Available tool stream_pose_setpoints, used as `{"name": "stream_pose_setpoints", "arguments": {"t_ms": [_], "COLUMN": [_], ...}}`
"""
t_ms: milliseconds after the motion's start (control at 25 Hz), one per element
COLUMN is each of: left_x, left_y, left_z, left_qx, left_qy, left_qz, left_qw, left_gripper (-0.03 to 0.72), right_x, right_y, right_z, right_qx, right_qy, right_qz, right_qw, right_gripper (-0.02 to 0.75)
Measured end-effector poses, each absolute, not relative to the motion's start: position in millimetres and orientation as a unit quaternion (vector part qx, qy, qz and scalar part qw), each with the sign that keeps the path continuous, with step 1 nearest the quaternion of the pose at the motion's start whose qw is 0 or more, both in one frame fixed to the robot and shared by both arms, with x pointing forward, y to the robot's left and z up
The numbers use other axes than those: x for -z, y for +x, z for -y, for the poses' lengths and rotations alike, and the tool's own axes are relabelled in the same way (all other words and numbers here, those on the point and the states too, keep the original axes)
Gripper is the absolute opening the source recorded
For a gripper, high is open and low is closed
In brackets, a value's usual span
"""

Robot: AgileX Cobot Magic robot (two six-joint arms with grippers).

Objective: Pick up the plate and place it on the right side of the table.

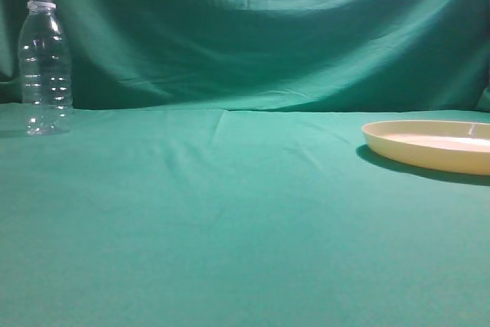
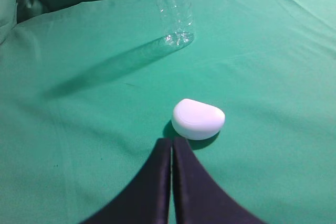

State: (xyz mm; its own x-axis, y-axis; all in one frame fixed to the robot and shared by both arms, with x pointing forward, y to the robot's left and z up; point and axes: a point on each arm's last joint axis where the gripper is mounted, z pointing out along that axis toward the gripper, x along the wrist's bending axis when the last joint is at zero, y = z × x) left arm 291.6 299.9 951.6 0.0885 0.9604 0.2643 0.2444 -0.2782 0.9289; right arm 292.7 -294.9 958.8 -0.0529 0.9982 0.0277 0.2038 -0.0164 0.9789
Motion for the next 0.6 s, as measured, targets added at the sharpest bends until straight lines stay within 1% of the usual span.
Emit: {"name": "stream_pose_setpoints", "arguments": {"t_ms": [200, 440, 600], "left_x": [-952, -952, -952], "left_y": [292, 292, 292], "left_z": [-300, -300, -300], "left_qx": [-0.482, -0.482, -0.482], "left_qy": [0.638, 0.638, 0.638], "left_qz": [-0.472, -0.472, -0.472], "left_qw": [0.371, 0.371, 0.371], "left_gripper": [0.0, 0.0, 0.0], "right_x": [-954, -945, -945], "right_y": [293, 291, 291], "right_z": [295, 295, 295], "right_qx": [-0.463, -0.437, -0.437], "right_qy": [0.543, 0.563, 0.563], "right_qz": [-0.558, -0.58, -0.58], "right_qw": [0.423, 0.396, 0.396], "right_gripper": [0.0, 0.0, 0.0]}}
